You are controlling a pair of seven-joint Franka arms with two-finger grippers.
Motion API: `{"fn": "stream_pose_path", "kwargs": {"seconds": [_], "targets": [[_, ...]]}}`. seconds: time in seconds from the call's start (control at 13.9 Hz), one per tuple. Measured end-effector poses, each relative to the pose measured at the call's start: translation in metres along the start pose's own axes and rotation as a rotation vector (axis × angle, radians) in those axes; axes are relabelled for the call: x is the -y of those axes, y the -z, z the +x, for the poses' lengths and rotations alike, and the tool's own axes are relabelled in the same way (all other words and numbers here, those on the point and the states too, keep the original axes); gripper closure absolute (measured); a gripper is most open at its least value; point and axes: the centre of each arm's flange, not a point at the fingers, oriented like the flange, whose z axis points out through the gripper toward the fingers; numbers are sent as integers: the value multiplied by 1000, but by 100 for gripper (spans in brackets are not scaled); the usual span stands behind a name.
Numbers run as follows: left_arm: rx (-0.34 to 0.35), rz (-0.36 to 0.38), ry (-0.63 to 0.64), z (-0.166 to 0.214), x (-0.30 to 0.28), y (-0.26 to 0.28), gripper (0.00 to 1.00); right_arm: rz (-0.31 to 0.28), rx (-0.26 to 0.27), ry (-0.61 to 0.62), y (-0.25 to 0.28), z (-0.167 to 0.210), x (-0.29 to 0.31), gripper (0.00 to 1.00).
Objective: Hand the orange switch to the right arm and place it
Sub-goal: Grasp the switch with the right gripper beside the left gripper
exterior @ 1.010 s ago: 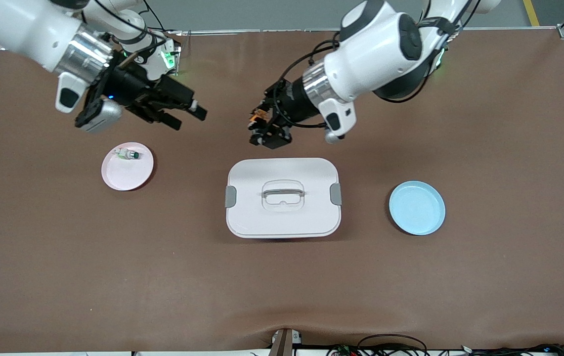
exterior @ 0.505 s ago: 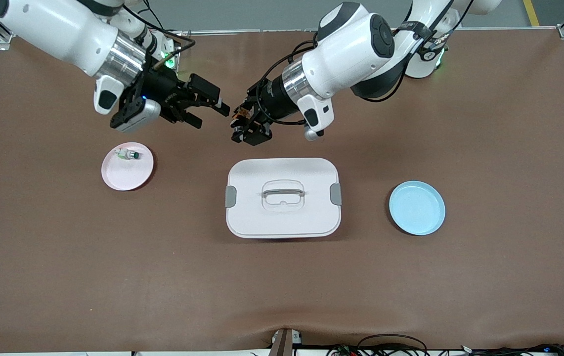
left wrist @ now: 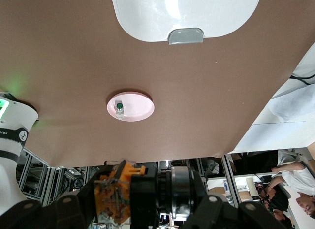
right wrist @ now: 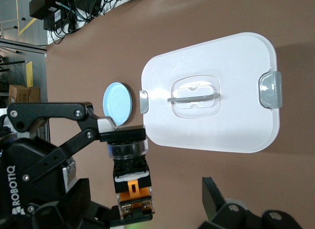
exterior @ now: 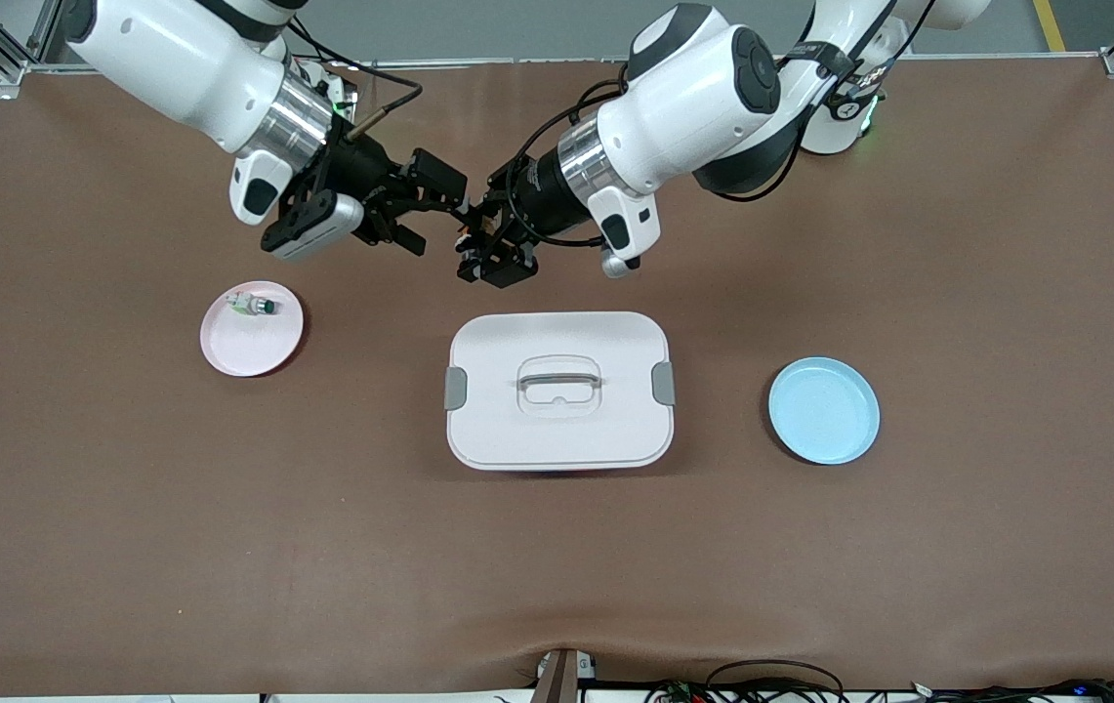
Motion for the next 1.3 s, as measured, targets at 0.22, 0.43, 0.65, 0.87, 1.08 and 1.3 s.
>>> {"fn": "stream_pose_path", "kwargs": {"seconds": [0.22,0.43,0.65,0.87,1.08,1.3], "targets": [[0,0,0,0,0,0,27,3,-5,9,-4,-4,4,0],[0,0,0,0,0,0,27,5,-3,18,-8,-8,8,0],[0,0,0,0,0,0,27,2,0,18,-11,-10,7,0],[0,1,1,0,0,0,27,-4,4,16,-16,-10,5,0],[-1,1,1,1,0,-1,27,-9,0,9,-23,-7,1,0],[-1,1,1,1,0,-1,27,-14,-2,4,-30,-4,-2,15]]}}
